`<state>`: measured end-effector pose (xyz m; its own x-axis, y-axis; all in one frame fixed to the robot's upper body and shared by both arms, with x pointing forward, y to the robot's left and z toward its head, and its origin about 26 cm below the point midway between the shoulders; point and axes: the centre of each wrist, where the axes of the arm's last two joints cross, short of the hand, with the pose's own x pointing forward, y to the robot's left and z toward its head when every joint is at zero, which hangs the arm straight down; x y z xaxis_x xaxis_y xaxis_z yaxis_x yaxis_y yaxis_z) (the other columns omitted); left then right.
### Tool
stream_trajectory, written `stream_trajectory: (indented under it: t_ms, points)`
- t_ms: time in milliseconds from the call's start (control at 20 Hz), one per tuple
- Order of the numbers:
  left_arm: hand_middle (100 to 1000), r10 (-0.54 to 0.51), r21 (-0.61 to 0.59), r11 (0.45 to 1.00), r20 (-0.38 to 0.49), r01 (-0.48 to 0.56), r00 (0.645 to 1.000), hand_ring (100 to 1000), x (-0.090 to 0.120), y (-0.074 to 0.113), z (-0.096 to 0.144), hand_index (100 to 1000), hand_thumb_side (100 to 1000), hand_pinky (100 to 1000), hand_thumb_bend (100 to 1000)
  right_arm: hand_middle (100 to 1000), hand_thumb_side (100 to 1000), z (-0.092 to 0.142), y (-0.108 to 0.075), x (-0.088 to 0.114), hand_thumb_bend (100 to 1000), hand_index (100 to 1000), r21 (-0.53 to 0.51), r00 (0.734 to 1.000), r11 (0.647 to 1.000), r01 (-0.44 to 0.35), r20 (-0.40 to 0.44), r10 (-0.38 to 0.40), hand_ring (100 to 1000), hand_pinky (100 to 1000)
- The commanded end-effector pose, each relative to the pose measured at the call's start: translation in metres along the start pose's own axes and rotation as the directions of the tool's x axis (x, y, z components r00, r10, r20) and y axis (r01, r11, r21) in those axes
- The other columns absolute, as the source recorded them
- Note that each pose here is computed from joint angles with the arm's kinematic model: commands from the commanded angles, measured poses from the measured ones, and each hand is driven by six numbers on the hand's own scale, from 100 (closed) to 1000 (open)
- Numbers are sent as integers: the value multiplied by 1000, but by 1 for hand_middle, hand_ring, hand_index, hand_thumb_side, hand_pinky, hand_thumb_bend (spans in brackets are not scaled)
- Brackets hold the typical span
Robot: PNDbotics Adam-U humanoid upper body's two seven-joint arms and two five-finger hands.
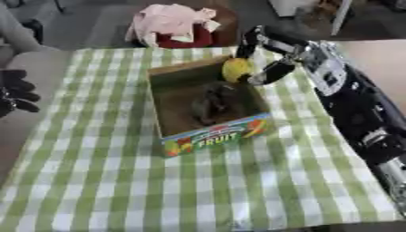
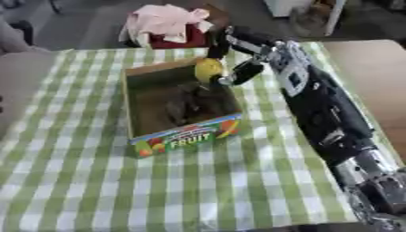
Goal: Pick up objects on the table and place them in the box.
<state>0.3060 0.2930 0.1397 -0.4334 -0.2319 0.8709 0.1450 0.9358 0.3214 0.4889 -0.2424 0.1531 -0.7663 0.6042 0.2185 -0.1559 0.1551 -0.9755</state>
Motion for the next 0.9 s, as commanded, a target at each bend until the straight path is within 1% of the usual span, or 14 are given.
stream_trajectory:
  t_ms: [50, 100, 200, 300, 450, 600, 750, 900]
  points:
    - [581, -3, -9, 1000, 35, 4, 999, 602, 9, 1, -4, 754, 817, 562, 100, 575, 326, -8, -7, 1, 447, 720, -24, 999, 999, -43, -22, 42, 598, 610]
    - [581, -1, -9, 1000, 35, 2, 999, 602, 9, 1, -4, 753, 817, 562, 100, 587, 357, -10, -6, 2, 451, 738, -36, 998, 998, -50, -25, 50, 605, 613]
    - [581, 2, -7, 1000, 33, -1, 999, 601, 8, 0, -4, 753, 818, 565, 100, 626, 436, -11, -3, 2, 463, 807, -57, 997, 996, -71, -25, 70, 627, 621]
    - [580, 4, -6, 1000, 31, -3, 1000, 601, 8, 0, -3, 753, 819, 566, 100, 647, 455, -10, -3, 2, 467, 816, -77, 996, 993, -90, -25, 88, 638, 623]
    - [580, 3, -5, 1000, 27, -2, 1000, 601, 7, 1, -2, 753, 820, 566, 100, 645, 438, -6, -7, 2, 464, 812, -120, 995, 987, -104, -10, 104, 635, 621]
    - [580, 0, 1, 1000, 19, 0, 1000, 600, 5, 2, -1, 752, 823, 567, 100, 629, 400, -1, -17, 4, 461, 800, -181, 994, 978, -103, 27, 110, 623, 613]
    - [579, -4, 9, 1000, 5, 4, 1000, 600, 2, 3, 2, 753, 827, 567, 100, 624, 359, 11, -31, 9, 457, 797, -243, 991, 967, -77, 85, 100, 620, 608]
    - [579, -9, 17, 1000, -7, 9, 1000, 600, -1, 4, 4, 752, 830, 567, 100, 620, 306, 29, -42, 16, 450, 793, -291, 990, 956, -25, 129, 65, 618, 602]
